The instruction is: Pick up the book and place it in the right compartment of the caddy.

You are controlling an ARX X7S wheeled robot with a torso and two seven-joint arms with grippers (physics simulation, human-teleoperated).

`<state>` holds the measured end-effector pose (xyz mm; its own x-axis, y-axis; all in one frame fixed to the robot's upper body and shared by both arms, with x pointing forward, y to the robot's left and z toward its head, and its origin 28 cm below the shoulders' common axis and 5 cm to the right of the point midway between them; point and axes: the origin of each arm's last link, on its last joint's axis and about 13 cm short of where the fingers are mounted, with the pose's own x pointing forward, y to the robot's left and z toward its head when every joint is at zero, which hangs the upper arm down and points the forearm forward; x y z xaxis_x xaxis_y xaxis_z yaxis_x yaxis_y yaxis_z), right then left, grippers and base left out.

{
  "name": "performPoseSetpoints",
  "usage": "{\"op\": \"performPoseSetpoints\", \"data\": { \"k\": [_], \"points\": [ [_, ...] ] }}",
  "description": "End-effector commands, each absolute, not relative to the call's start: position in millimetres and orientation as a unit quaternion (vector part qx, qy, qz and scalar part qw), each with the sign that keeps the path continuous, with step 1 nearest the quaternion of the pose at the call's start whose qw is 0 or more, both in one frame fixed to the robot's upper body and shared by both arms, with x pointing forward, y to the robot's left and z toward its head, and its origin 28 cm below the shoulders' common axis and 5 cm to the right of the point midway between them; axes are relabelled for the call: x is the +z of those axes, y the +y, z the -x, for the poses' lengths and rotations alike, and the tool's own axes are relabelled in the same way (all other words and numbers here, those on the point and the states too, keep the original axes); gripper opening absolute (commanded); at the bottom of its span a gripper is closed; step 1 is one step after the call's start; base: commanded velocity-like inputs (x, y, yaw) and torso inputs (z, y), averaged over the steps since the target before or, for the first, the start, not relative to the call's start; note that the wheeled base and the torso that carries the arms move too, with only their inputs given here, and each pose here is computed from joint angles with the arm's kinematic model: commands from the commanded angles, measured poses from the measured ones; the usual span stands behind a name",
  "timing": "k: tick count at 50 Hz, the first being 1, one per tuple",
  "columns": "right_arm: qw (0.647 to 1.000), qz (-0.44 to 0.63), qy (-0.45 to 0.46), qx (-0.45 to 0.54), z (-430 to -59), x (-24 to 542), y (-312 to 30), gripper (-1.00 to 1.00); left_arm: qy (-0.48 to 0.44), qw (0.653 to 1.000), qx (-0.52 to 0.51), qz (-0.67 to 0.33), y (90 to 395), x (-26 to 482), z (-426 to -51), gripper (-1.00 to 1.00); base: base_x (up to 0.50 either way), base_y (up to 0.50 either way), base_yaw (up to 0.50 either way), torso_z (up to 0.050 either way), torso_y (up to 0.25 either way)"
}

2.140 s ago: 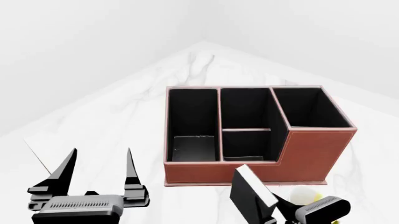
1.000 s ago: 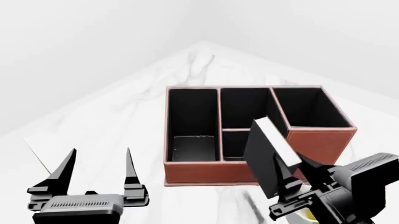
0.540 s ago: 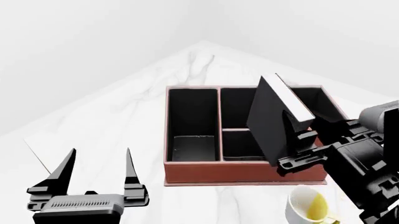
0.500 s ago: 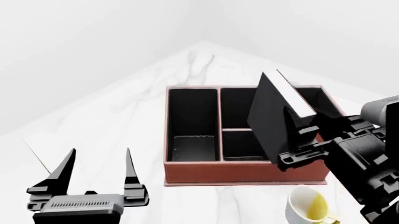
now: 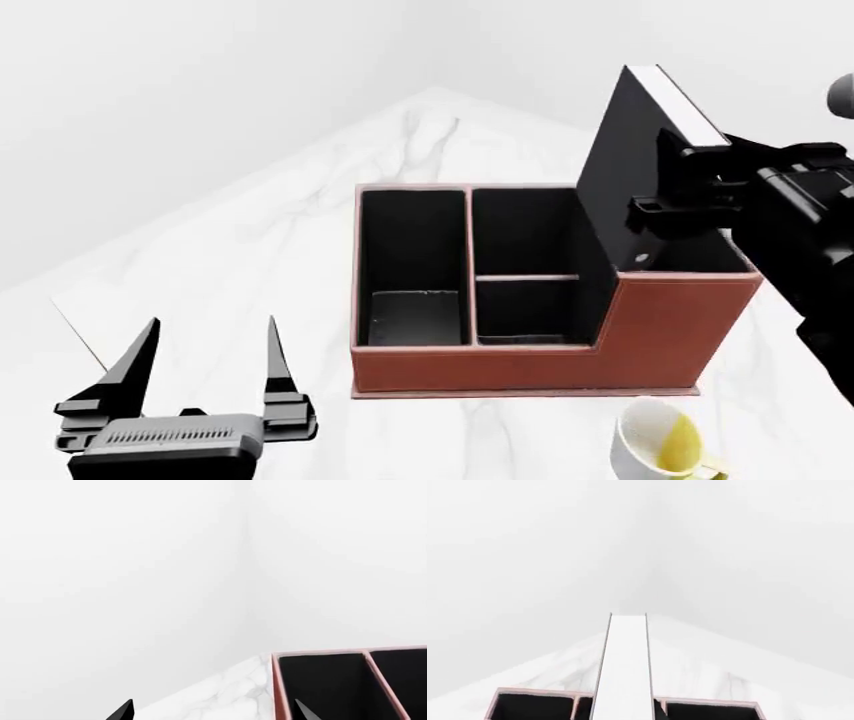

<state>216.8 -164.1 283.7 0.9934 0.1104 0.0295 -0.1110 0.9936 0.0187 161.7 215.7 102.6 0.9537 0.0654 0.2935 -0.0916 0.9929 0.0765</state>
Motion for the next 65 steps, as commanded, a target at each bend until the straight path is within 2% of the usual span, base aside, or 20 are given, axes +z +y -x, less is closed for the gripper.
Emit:
{"op": "performPoseSetpoints", "data": {
  "k": [1, 25, 65],
  "points": [
    [0.999, -0.004, -0.039, 0.004, -229, 303, -171, -1.0, -0.146, 0.987, 0.041, -0.045, 216, 102, -162, 1.0, 0.0, 0.0, 0.0, 0.0, 0.0],
    [0.998, 0.053, -0.031, -0.018, -250, 300, -169, -1.0, -0.144, 0.988, 0.041, -0.045, 216, 102, -162, 1.0, 0.0, 0.0, 0.0, 0.001, 0.002],
    [0.997, 0.046, 0.0, -0.057, -280, 279, -185, -1.0, -0.143, 0.988, 0.04, -0.045, 215, 101, -163, 1.0, 0.0, 0.0, 0.0, 0.0, 0.002]
  ]
}}
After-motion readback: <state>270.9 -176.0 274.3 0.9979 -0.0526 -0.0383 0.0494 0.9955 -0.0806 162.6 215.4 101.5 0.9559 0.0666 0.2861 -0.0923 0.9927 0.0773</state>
